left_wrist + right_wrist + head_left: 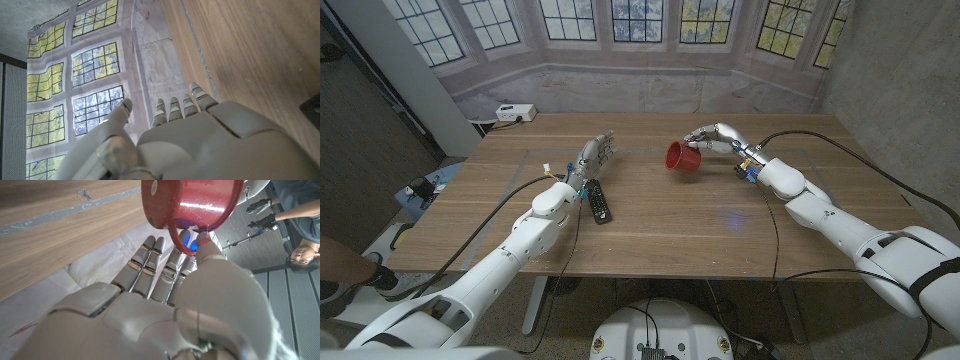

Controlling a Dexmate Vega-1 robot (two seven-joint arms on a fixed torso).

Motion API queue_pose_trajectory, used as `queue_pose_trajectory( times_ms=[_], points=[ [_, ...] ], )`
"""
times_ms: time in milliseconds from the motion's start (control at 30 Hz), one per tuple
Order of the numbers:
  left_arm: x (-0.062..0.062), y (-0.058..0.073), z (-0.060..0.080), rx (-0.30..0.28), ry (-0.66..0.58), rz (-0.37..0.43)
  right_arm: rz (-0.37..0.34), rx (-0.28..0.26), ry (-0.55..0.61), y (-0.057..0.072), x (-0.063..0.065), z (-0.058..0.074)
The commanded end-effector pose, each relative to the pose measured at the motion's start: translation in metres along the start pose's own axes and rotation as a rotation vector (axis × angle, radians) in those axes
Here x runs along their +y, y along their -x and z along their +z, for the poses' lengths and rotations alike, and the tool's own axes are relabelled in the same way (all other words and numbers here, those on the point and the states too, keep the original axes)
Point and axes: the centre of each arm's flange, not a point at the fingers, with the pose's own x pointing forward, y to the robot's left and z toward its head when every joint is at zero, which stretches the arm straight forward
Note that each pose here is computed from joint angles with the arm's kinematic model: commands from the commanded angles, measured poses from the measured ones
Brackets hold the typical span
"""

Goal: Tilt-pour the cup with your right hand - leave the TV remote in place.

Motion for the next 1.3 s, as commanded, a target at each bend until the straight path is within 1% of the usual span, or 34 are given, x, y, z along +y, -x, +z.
queue_pose_trajectory(
  times_ms=[33,300,967,1300],
  points=[
    [0.001,0.0,-0.002,0.003,0.004,0.004,0.04,0.01,0.064,0.001,-0.01,0.005],
    [0.0,0.001,-0.003,0.006,0.005,0.004,0.067,0.01,0.106,0.001,-0.018,0.009],
    [-0.001,0.0,-0.002,0.004,0.002,0.001,0.124,0.013,0.217,0.006,-0.028,0.021],
    [-0.002,0.003,-0.004,0.006,0.004,0.002,0.146,0.017,0.275,0.008,-0.033,0.028]
  ],
)
